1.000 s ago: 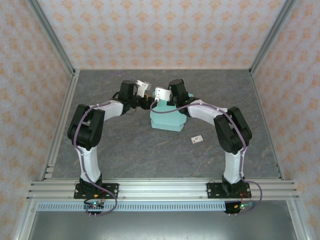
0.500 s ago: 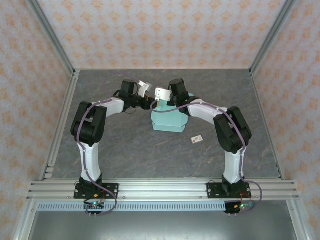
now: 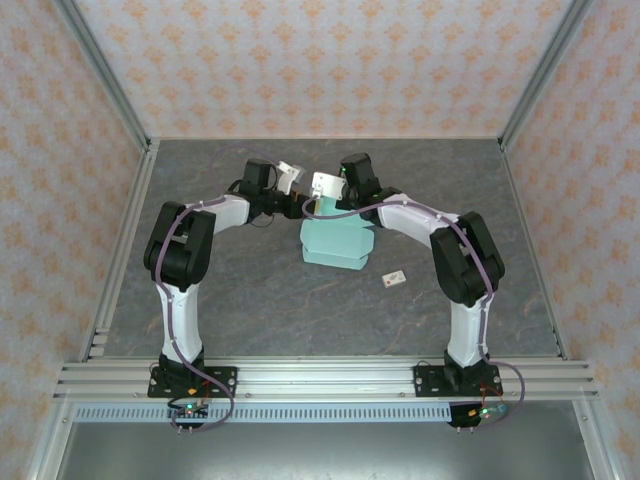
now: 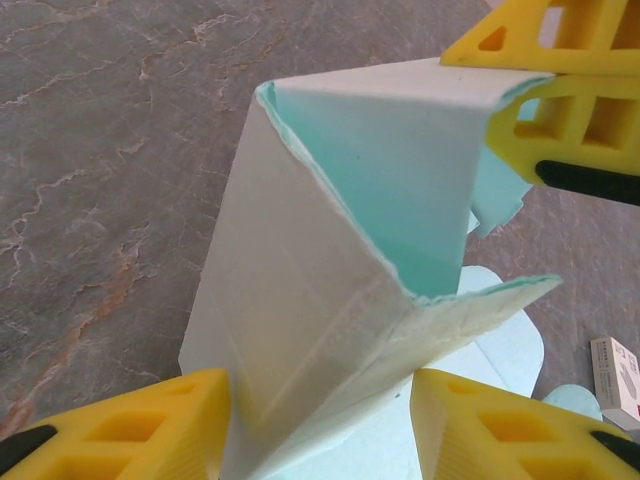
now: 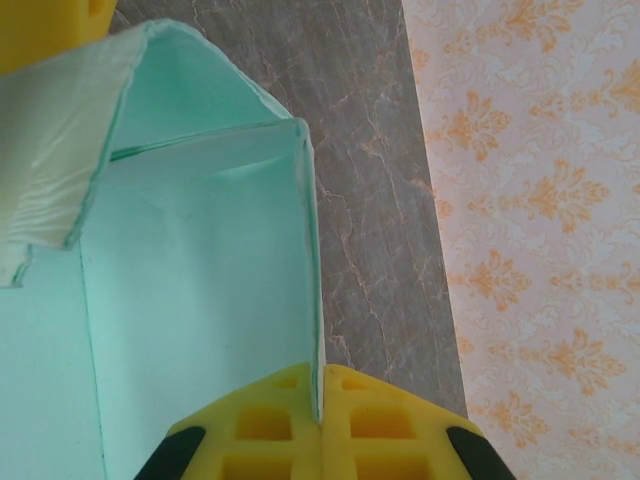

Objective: Fold the paper box

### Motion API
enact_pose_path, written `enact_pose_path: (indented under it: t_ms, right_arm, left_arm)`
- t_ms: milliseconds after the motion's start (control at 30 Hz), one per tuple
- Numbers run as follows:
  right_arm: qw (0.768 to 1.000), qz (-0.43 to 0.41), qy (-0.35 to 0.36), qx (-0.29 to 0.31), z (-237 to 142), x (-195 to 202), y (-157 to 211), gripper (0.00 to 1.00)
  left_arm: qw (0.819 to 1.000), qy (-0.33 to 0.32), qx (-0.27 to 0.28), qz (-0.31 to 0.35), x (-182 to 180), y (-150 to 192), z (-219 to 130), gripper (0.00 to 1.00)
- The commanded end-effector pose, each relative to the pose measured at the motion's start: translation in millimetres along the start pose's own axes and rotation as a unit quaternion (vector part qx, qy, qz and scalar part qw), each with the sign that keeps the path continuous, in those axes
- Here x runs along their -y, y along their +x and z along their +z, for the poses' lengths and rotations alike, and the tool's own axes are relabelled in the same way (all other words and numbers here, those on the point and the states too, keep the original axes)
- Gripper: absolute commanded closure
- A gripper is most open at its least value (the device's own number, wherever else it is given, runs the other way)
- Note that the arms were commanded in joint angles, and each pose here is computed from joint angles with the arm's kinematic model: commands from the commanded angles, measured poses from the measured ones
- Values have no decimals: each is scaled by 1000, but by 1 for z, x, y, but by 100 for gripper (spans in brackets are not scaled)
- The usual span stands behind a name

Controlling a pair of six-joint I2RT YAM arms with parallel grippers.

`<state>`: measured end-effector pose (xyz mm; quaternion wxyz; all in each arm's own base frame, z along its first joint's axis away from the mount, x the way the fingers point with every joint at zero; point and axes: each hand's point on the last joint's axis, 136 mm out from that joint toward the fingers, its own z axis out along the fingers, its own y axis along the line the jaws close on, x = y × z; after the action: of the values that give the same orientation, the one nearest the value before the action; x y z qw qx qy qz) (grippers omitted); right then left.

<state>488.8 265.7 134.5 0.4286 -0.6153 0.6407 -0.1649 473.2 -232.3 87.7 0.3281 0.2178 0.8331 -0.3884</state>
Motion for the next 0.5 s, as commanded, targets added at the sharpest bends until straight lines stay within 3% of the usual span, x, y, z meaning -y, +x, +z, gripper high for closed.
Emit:
enact_pose_path:
  t_ms: [0, 467]
  right_arm:
    - [1000, -21, 15, 0, 5, -4, -4, 100]
    - [1000, -24, -1, 2, 5, -15, -8, 100]
  left_arm:
    - [1000, -13, 10, 6, 0, -5, 5, 48]
    - [1000, -4, 6, 5, 1, -7, 12, 52]
